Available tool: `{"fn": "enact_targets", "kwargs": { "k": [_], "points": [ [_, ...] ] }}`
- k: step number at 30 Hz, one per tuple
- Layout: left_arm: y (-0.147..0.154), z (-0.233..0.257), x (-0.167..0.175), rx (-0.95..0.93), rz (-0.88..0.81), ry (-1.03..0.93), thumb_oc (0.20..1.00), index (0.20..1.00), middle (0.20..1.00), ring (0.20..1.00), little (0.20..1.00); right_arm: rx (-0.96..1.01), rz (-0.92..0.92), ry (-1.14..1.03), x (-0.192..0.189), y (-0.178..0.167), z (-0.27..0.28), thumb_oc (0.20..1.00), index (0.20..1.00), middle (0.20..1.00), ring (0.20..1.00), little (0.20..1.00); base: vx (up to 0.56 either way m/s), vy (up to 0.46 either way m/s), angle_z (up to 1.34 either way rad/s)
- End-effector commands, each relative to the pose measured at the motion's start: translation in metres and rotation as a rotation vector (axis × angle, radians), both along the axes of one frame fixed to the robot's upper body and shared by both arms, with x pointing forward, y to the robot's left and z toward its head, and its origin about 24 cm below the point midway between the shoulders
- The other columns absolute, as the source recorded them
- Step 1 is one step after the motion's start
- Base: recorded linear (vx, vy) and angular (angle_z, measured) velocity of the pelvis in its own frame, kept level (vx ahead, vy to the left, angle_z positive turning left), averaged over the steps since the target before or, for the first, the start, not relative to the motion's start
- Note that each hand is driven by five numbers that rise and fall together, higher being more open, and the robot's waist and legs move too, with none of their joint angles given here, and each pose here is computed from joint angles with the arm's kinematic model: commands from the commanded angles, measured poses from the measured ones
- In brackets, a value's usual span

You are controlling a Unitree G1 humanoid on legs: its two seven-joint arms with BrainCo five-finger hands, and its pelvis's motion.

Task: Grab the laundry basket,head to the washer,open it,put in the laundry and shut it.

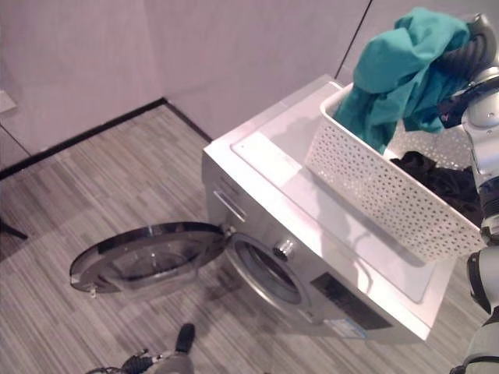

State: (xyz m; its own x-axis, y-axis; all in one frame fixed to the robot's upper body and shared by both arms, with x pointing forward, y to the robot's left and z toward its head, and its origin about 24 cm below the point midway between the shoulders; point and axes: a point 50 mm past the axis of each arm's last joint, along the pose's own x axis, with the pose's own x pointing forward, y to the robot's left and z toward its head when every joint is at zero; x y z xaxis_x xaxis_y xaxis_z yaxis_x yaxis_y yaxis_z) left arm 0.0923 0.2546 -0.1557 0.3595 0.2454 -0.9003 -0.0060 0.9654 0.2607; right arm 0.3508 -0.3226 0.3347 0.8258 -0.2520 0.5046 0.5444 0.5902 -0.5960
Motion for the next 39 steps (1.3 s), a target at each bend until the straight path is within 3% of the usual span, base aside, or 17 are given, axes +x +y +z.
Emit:
{"fn": "enact_targets", "kwargs": {
  "k": [1,8,14,25,39],
  "points": [
    [0.002,-0.005,-0.018,0.034,-0.004,0.085,1.000,1.000,1.000,1.000,1.000,-0.020,-0.046,-0.215,-0.018,0.000,0.046,0.200,0.200,0.200,0.200,0.200,0.01,0.014,-0.08],
    [0.001,-0.005,-0.021,0.058,-0.015,0.102,1.000,1.000,1.000,1.000,1.000,0.006,-0.136,-0.360,-0.032,-0.007,0.057,0.200,0.200,0.200,0.200,0.200,0.00,0.006,-0.02],
    [-0.008,-0.006,-0.014,0.055,-0.044,0.083,1.000,1.000,1.000,1.000,1.000,-0.085,-0.296,-0.497,-0.070,-0.029,0.051,0.200,0.200,0.200,0.200,0.200,0.00,0.000,0.00],
    [-0.016,-0.011,-0.028,0.044,-0.036,0.126,1.000,1.000,1.000,1.000,1.000,-0.219,-0.555,-0.575,-0.147,-0.069,0.017,0.200,0.200,0.200,0.200,0.200,0.01,0.020,-0.14],
    [-0.015,-0.010,-0.026,0.063,-0.016,0.105,1.000,1.000,1.000,1.000,1.000,-0.271,-0.854,-0.587,-0.185,-0.109,0.026,0.200,0.200,0.200,0.200,0.200,0.01,0.019,-0.20]
  ]
}}
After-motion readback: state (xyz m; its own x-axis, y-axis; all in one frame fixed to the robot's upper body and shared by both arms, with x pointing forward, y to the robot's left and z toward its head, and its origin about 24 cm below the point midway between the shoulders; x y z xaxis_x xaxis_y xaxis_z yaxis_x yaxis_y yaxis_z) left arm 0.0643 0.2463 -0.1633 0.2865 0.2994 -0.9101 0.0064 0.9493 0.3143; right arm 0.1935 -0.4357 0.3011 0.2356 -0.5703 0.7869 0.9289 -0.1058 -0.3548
